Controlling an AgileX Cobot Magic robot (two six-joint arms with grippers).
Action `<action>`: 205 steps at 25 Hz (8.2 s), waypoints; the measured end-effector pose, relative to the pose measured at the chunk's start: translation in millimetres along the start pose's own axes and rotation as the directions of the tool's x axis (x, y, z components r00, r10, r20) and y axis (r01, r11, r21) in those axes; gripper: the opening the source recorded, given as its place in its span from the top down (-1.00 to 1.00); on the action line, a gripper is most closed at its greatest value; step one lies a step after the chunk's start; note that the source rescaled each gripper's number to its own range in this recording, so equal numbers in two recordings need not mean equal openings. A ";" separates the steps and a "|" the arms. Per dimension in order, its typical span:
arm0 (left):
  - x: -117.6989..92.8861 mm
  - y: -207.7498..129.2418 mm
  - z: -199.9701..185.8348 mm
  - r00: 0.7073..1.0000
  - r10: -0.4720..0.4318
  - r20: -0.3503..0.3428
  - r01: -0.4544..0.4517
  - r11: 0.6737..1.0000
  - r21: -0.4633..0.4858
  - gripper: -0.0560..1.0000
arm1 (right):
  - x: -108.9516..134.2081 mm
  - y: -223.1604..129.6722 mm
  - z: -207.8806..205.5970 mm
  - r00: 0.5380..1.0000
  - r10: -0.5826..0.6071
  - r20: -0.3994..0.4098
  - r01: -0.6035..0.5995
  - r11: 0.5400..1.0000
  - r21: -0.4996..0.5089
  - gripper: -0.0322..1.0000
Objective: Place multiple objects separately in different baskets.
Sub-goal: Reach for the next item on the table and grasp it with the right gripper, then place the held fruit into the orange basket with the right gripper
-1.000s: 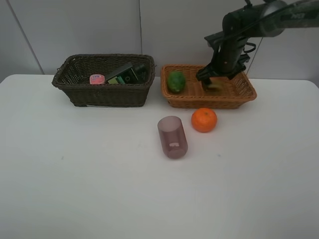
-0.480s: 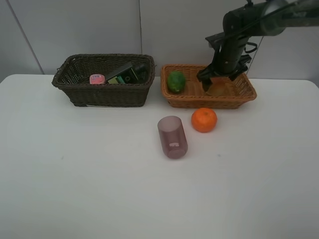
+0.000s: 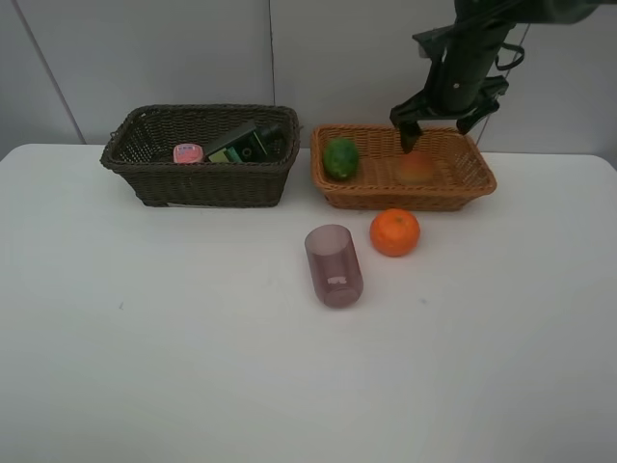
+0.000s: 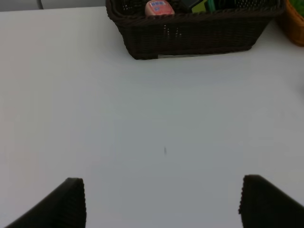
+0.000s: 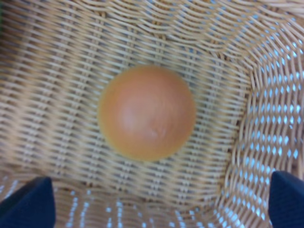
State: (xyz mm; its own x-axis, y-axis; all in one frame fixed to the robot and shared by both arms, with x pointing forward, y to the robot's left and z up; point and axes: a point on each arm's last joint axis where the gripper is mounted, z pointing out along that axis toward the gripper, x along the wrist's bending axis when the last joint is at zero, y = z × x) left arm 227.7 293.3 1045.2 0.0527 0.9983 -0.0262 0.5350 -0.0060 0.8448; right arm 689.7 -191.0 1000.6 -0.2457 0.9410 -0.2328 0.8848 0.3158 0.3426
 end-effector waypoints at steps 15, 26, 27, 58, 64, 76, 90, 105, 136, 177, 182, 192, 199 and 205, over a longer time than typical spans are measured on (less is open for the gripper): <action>0.0 0.0 0.0 1.000 0.000 0.000 0.000 1.000 0.000 -0.53 | -3.1 -35.2 -73.0 0.999 0.022 -0.032 -0.021 0.999 0.033 -0.90; 0.0 0.0 0.0 1.000 0.000 0.000 0.000 1.000 0.000 -0.53 | 28.3 -75.6 -65.2 0.988 0.041 -0.150 -0.028 0.995 0.092 -0.90; 0.0 0.0 0.0 1.000 0.000 0.000 0.000 1.000 0.000 -0.53 | 31.8 -75.6 -64.7 0.986 0.048 -0.159 -0.034 0.995 0.089 -0.90; 0.0 0.0 0.0 1.000 0.000 0.000 0.000 1.000 0.000 -0.53 | 79.0 -77.7 32.6 0.950 0.291 -0.118 -0.261 0.940 0.219 -0.90; 0.0 0.0 0.0 1.000 0.000 0.000 0.000 1.000 0.000 -0.53 | 81.9 -79.0 43.6 0.949 0.292 -0.115 -0.262 0.939 0.223 -0.90; 0.0 0.0 0.0 1.000 0.000 0.000 0.000 1.000 0.000 -0.53 | 82.0 -76.0 44.5 0.948 0.294 -0.124 -0.268 0.944 0.191 -0.90; 0.0 0.0 0.0 1.000 0.000 0.000 0.000 1.000 0.000 -0.53 | 86.3 -82.0 65.7 0.955 0.280 -0.101 -0.253 0.942 0.221 -0.90; 0.0 0.0 0.0 1.000 0.000 0.000 0.000 1.000 0.000 -0.53 | 91.8 -83.4 70.0 0.956 0.274 -0.104 -0.246 0.943 0.224 0.29; 0.0 0.0 0.0 1.000 0.000 0.000 0.000 1.000 0.000 -0.53 | 87.9 -90.1 57.4 0.976 0.200 -0.081 -0.167 0.939 0.300 0.29; 0.0 0.0 0.0 1.000 0.000 0.000 0.000 1.000 0.000 -0.53 | 24.8 -57.3 -49.0 0.979 0.202 -0.035 -0.201 0.979 0.035 0.29; 0.0 0.0 0.0 1.000 0.000 0.000 0.000 1.000 0.000 -0.53 | -3.5 -39.9 -58.2 0.971 0.238 0.010 -0.238 0.971 -0.040 0.29; 0.0 0.0 0.0 1.000 0.000 0.000 0.000 1.000 0.000 -0.53 | -35.7 -26.4 -12.9 0.976 0.214 0.037 -0.212 0.975 -0.062 0.29; 0.0 0.0 0.0 1.000 0.000 0.000 0.000 1.000 0.000 -0.53 | -34.6 -23.4 24.9 0.981 0.193 0.009 -0.192 0.979 -0.074 0.29; 0.0 0.0 0.0 1.000 0.000 0.000 0.000 1.000 0.000 -0.53 | -30.0 -22.5 35.4 0.986 0.166 -0.018 -0.167 0.983 -0.078 0.29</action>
State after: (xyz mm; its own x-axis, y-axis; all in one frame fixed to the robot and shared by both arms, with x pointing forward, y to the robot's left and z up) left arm 227.7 293.4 1045.2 0.0525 0.9983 -0.0259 0.5350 -0.0062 0.8448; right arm 691.2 -230.6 967.6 -0.1023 0.9824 -0.1560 0.8797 0.1626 0.4469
